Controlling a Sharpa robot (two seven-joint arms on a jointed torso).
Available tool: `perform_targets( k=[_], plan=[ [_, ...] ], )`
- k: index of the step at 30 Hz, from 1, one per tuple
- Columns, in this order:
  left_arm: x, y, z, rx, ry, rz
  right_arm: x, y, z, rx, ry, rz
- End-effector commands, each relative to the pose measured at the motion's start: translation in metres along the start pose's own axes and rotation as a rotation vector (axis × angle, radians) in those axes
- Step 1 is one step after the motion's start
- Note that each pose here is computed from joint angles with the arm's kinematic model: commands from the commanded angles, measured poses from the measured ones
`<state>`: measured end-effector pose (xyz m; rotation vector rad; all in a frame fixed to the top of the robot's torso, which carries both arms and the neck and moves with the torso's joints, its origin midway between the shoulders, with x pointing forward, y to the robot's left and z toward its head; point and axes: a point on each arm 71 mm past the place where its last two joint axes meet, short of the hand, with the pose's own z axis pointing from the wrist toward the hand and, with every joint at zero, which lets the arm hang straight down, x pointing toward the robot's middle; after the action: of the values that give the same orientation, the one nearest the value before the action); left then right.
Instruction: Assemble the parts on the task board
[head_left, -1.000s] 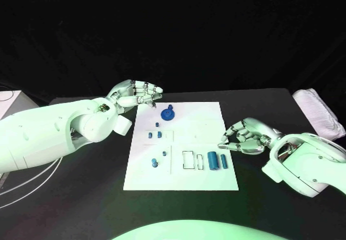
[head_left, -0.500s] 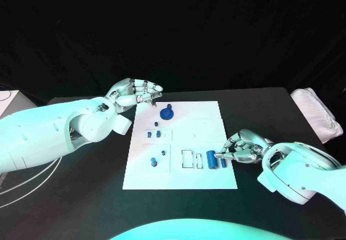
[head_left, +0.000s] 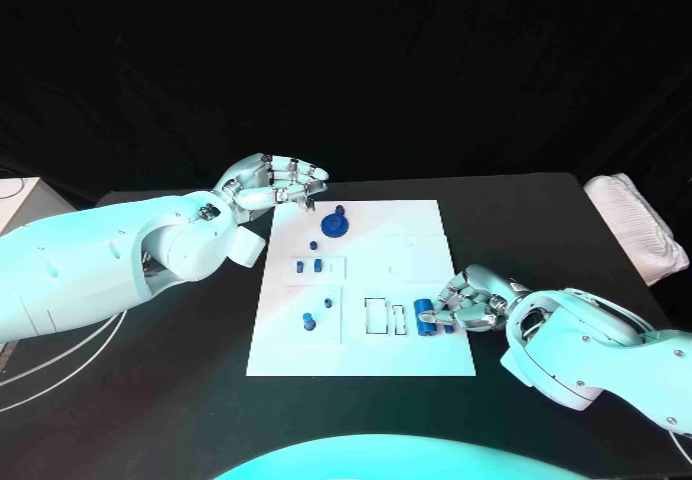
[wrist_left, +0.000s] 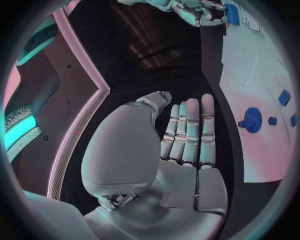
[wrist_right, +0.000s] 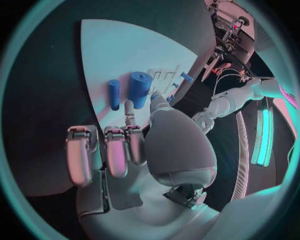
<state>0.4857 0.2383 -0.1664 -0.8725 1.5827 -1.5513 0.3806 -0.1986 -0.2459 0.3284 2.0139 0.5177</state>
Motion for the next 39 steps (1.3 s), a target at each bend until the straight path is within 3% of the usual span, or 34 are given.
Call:
perform_targets(
  k=[1,15,27,39],
  plan=[
    [0.0028,-0.0015,0.0005,0.014,0.018,-0.009,0.003,0.003,0.002,-0.011,-0.01,-0.056],
    [0.0031,-0.0013,-0.0001,0.007,0.024,-0.014,0.015,0.005,0.014,0.017,0.023,-0.151],
    [0.002,-0.0006,-0.0012,-0.005,0.023,-0.011,0.023,0.007,0.016,0.027,0.044,-0.166],
    [0.0017,-0.0002,-0.0012,-0.01,0.023,-0.011,0.021,0.012,0.013,-0.007,-0.021,-0.038]
  ],
)
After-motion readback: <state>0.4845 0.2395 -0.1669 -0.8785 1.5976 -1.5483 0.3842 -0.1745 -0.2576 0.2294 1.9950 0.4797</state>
